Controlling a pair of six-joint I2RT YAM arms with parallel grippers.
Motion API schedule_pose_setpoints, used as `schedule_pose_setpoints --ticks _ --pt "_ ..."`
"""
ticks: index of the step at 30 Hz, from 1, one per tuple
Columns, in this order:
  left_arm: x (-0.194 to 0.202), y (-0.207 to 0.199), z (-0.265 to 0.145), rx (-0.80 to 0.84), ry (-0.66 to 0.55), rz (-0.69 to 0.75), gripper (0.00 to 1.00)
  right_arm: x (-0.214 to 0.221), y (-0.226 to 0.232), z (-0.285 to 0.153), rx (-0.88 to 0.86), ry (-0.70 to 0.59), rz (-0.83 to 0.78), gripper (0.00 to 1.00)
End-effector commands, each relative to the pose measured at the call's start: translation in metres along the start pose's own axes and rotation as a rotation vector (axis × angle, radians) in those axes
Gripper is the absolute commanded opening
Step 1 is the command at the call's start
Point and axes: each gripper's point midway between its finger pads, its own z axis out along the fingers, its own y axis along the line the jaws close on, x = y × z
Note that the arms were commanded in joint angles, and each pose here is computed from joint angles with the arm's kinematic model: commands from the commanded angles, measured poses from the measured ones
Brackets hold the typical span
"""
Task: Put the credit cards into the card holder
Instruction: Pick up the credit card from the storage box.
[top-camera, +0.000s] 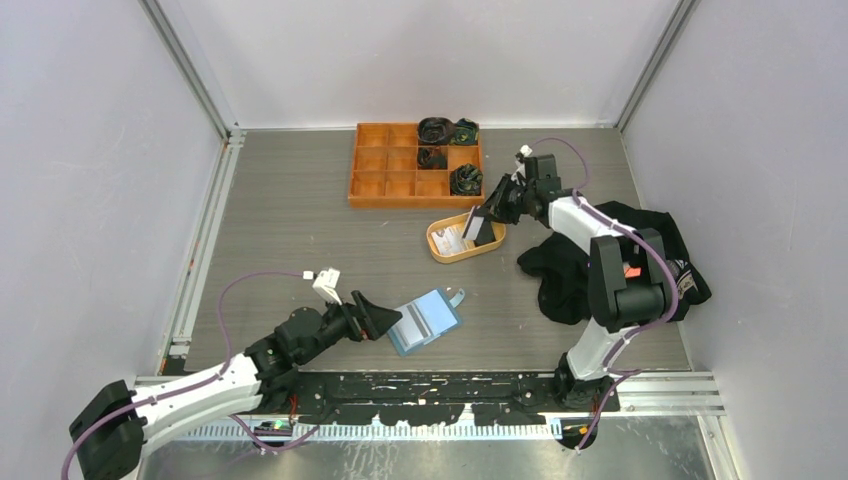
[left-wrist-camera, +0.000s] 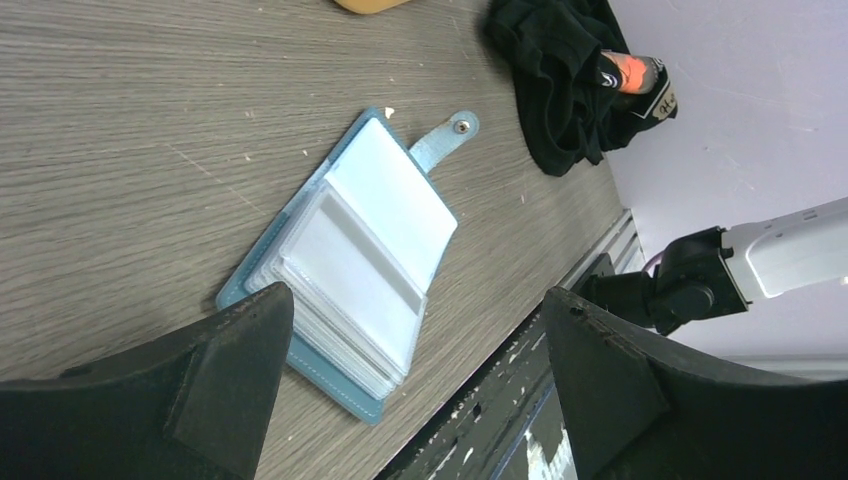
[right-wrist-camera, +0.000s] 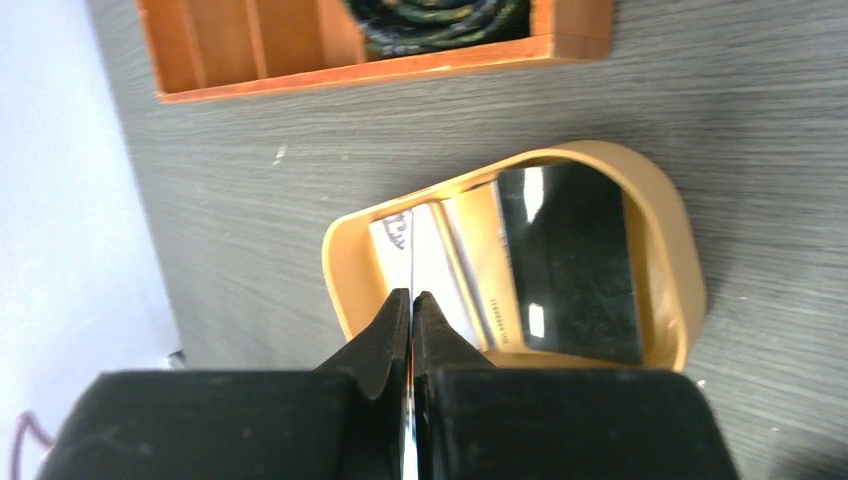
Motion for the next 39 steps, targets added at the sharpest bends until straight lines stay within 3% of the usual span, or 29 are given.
schedule_pose_setpoints --ticks 1,7,11,21,32,36,39 --pt "-0.017 -0.037 0.003 0.142 -0.051 -0.015 0.94 -0.01 0.057 -0.038 -0.252 -0.016 -0.045 0.01" --pt "-0.019 -0.058 0.007 0.238 -0.048 0.006 0.94 0.019 0.111 -0.084 -0.632 0.09 -0.156 0.01" --pt "-0.021 -0.078 0.011 0.31 -0.034 0.017 0.93 0.033 0.131 -0.108 -0.783 0.133 -0.206 0.01" --pt "-0.038 -0.126 0.024 0.485 -0.074 0.046 0.79 0.086 0.16 -0.134 -0.886 0.227 -0.428 0.01" --pt "-0.046 -0.162 0.033 0.601 -0.079 0.04 0.63 0.125 0.168 -0.143 -0.937 0.297 -0.559 0.01" --pt "-0.046 -0.167 0.037 0.624 -0.078 0.035 0.53 0.135 0.168 -0.143 -0.95 0.322 -0.594 0.01" --pt "-0.042 -0.167 0.043 0.625 -0.062 0.036 0.39 0.142 0.17 -0.146 -0.971 0.337 -0.63 0.01"
